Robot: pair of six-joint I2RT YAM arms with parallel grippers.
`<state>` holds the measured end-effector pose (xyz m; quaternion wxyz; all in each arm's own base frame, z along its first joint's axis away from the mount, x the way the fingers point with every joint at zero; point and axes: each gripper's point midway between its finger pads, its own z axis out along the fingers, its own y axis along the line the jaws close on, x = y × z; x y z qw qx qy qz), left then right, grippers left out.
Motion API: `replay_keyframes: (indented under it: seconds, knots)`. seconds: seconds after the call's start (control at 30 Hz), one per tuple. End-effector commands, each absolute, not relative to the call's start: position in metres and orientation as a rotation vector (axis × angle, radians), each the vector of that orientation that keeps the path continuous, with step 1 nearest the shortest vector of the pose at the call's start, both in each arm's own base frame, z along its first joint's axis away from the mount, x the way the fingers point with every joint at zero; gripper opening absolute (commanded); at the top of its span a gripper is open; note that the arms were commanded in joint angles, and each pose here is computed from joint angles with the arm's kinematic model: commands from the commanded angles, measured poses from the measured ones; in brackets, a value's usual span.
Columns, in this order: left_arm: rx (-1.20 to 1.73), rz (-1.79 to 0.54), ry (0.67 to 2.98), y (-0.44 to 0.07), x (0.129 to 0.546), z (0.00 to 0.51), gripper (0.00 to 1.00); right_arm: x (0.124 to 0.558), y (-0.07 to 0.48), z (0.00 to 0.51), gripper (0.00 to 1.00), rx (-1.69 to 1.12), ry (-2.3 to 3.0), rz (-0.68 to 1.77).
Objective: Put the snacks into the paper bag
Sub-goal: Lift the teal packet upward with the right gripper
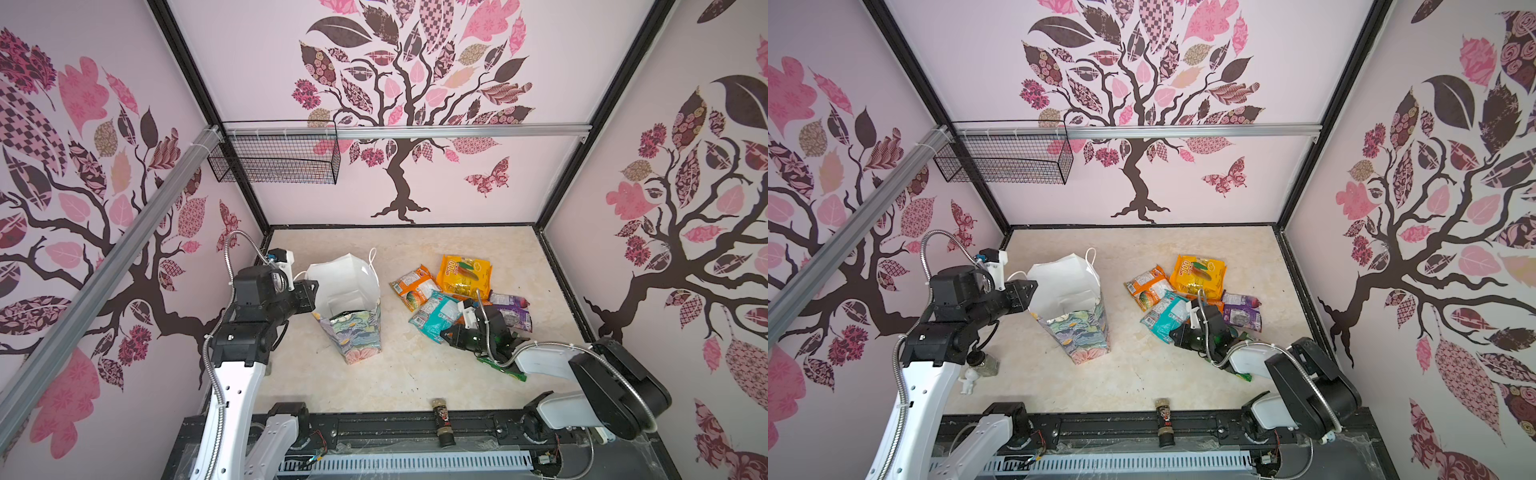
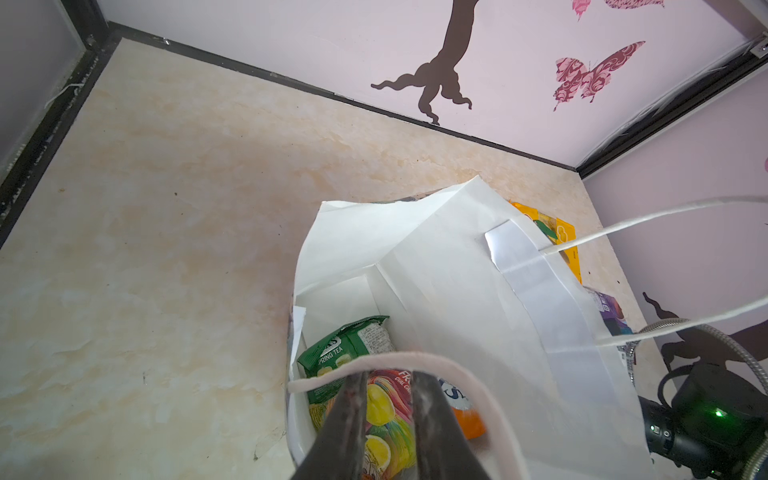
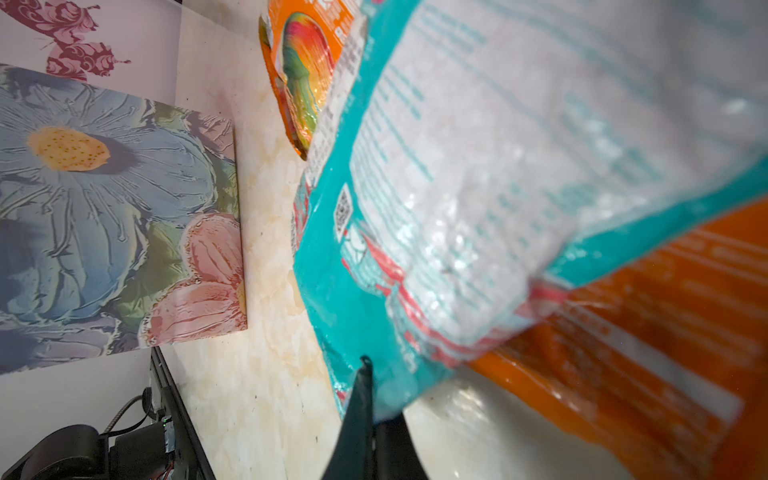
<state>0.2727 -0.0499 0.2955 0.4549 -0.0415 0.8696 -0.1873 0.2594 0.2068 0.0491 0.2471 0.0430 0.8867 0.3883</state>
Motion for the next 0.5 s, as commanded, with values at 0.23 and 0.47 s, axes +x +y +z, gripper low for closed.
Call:
replay_keyframes:
  seconds: [0.23,0.47]
  knots:
    - [-0.088,-0.468,2.134,-0.052,0.275,0.294,0.24,0.267,0.207,0.107,0.0,0.006,2.333,1.017]
    - [-0.087,-0.472,2.137,-0.052,0.276,0.293,0.24,0.267,0.208,0.126,0.0,-0.034,2.314,1.014]
